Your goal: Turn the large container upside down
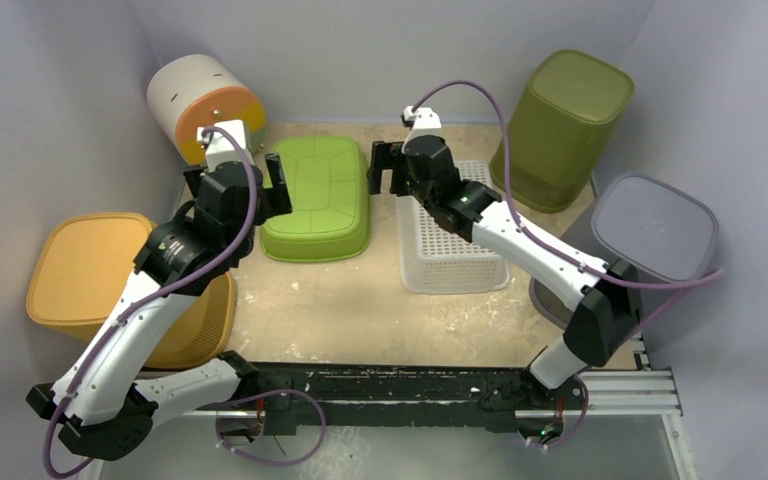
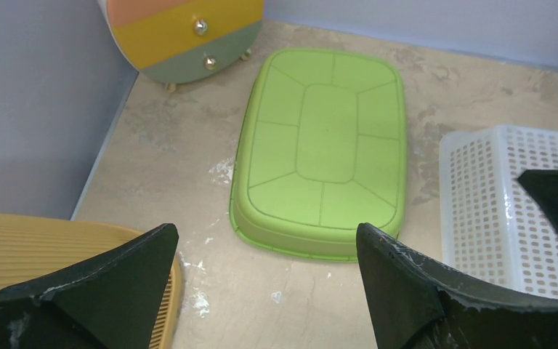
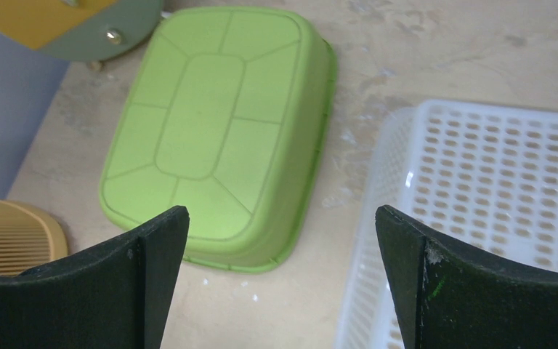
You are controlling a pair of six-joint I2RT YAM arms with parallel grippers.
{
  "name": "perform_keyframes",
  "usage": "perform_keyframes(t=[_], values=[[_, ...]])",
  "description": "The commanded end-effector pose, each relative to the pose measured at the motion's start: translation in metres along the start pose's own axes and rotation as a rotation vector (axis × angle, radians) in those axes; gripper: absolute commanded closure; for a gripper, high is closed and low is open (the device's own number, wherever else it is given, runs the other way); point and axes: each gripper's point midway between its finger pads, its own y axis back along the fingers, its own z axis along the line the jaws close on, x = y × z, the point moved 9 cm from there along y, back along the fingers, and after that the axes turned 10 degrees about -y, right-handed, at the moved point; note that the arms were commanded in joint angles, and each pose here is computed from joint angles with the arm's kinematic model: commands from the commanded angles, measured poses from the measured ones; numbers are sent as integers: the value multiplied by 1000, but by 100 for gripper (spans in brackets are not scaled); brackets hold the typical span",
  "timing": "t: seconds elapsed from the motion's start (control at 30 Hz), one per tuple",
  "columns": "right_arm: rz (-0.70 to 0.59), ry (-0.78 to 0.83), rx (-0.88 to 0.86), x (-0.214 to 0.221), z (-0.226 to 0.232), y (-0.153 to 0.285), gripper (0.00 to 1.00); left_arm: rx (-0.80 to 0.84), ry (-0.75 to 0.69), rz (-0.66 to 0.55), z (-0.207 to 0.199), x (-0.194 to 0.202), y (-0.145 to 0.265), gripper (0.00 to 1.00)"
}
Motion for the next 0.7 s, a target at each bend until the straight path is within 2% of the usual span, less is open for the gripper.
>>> perform_keyframes(t=[0.0,0.13,0.37,0.5,0.67], values=[[59,108,146,9,-29,26,0,26,55,-8,-13,12,-11,10],[54,93,153,8,-38,51,0,29,62,16,-22,33,-23,10],[-55,53,120,8,-57,91,0,52,103,24,-31,73,-37,10],[-80,57,135,14,-67,100,0,81,118,37,-37,96,-44,10],[-45,52,170,27,-76,101,0,107,83,59,-42,112,-50,10]])
